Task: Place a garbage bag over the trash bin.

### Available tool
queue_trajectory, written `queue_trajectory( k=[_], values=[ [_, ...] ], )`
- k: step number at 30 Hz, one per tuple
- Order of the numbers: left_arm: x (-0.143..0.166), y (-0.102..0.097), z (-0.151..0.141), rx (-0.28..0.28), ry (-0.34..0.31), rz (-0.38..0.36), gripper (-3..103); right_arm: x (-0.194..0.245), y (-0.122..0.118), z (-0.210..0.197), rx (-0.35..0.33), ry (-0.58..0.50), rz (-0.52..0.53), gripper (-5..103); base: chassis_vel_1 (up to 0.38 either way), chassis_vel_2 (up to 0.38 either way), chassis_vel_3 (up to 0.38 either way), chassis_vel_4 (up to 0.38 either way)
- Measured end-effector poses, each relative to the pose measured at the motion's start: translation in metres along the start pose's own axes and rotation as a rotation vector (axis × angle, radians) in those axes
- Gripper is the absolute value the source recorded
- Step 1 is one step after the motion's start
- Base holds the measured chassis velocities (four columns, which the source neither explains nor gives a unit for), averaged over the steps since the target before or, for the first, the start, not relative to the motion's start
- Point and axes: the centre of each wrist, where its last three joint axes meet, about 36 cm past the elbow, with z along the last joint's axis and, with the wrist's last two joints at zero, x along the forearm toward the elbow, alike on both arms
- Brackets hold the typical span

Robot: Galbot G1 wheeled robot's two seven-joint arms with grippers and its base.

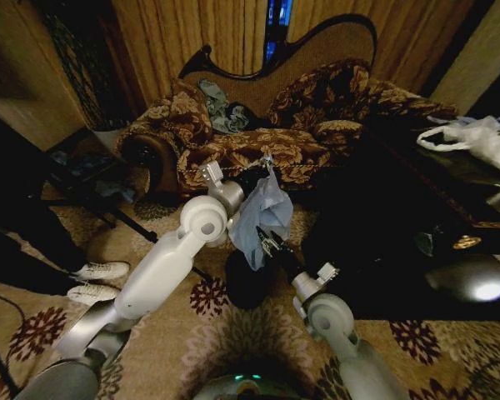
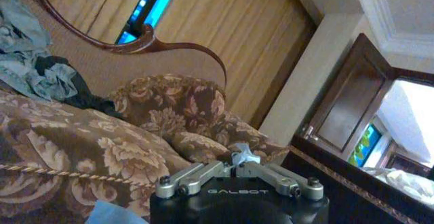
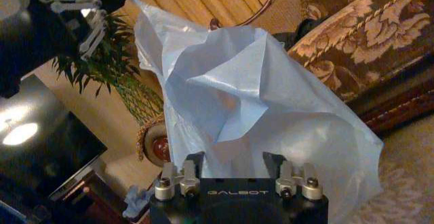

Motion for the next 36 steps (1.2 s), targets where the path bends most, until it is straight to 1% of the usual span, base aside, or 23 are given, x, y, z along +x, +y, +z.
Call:
queue_trajectory(
  k=[1, 2, 3, 4, 7, 8, 9, 10, 12, 13, 14, 15, 18, 24, 28, 31, 36],
  values=[
    [0.001, 0.001, 0.000, 0.001, 0.000, -0.001, 0, 0.001, 0.001, -0.002, -0.009, 0.006, 0.002, 49, 0.000, 0.000, 0.000, 0.000],
    [0.002, 0.003, 0.001, 0.003, 0.001, -0.002, 0, 0.002, 0.003, -0.004, -0.015, 0.007, 0.003, 49, 0.000, 0.000, 0.000, 0.000],
    [0.003, 0.004, 0.002, 0.004, 0.003, -0.004, 0, 0.003, 0.007, -0.007, -0.030, 0.008, 0.004, 44, 0.000, 0.000, 0.000, 0.000],
    [0.003, 0.004, 0.002, 0.004, 0.003, -0.004, 0, 0.003, 0.007, -0.007, -0.030, 0.008, 0.004, 44, 0.000, 0.000, 0.000, 0.000],
    [0.007, 0.010, 0.004, 0.003, 0.008, -0.014, 0, 0.010, 0.021, -0.018, -0.068, 0.020, -0.013, 28, 0.000, 0.000, 0.000, 0.000],
    [0.007, 0.010, 0.004, 0.003, 0.008, -0.014, 0, 0.010, 0.021, -0.018, -0.068, 0.020, -0.013, 28, 0.000, 0.000, 0.000, 0.000],
    [0.008, 0.011, 0.005, 0.002, 0.009, -0.017, 0, 0.012, 0.023, -0.020, -0.069, 0.023, -0.016, 22, 0.000, 0.000, 0.000, 0.000],
    [0.008, 0.011, 0.005, 0.002, 0.009, -0.017, 0, 0.012, 0.023, -0.020, -0.069, 0.023, -0.016, 22, 0.000, 0.000, 0.000, 0.000],
    [0.011, 0.012, 0.006, 0.003, 0.010, -0.020, 0, 0.013, 0.021, -0.021, -0.062, 0.027, -0.008, 12, 0.000, 0.000, 0.000, 0.000],
    [0.014, 0.010, 0.006, 0.004, 0.010, -0.015, 0, 0.010, 0.013, -0.020, -0.047, 0.028, 0.006, 6, 0.000, 0.000, 0.000, 0.000],
    [0.014, 0.010, 0.006, 0.004, 0.010, -0.015, 0, 0.010, 0.013, -0.020, -0.047, 0.028, 0.006, 6, 0.000, 0.000, 0.000, 0.000],
    [0.015, 0.010, 0.006, 0.004, 0.010, -0.011, 0, 0.007, 0.008, -0.018, -0.040, 0.027, 0.015, 2, 0.000, 0.000, 0.000, 0.000],
    [0.020, 0.007, 0.005, 0.000, 0.012, -0.002, 0, -0.001, -0.004, -0.020, -0.016, 0.012, 0.031, 1, 0.000, 0.000, 0.000, 0.000],
    [0.024, 0.007, 0.002, -0.006, 0.010, 0.000, 0, -0.001, -0.008, -0.025, -0.001, 0.015, 0.036, 0, 0.000, 0.000, 0.000, 0.000],
    [0.025, 0.007, 0.002, -0.004, 0.007, 0.000, 0, 0.001, -0.001, -0.019, -0.013, 0.031, 0.025, 0, 0.000, 0.000, 0.000, 0.000],
    [0.026, 0.006, 0.004, 0.001, 0.010, 0.000, 0, 0.000, 0.009, -0.011, -0.039, 0.048, 0.006, 0, 0.000, 0.000, 0.000, 0.000],
    [0.030, 0.002, 0.007, 0.008, 0.013, 0.004, 0, -0.007, 0.011, -0.004, -0.052, 0.054, 0.000, 0, 0.000, 0.000, 0.000, 0.000]
  ],
)
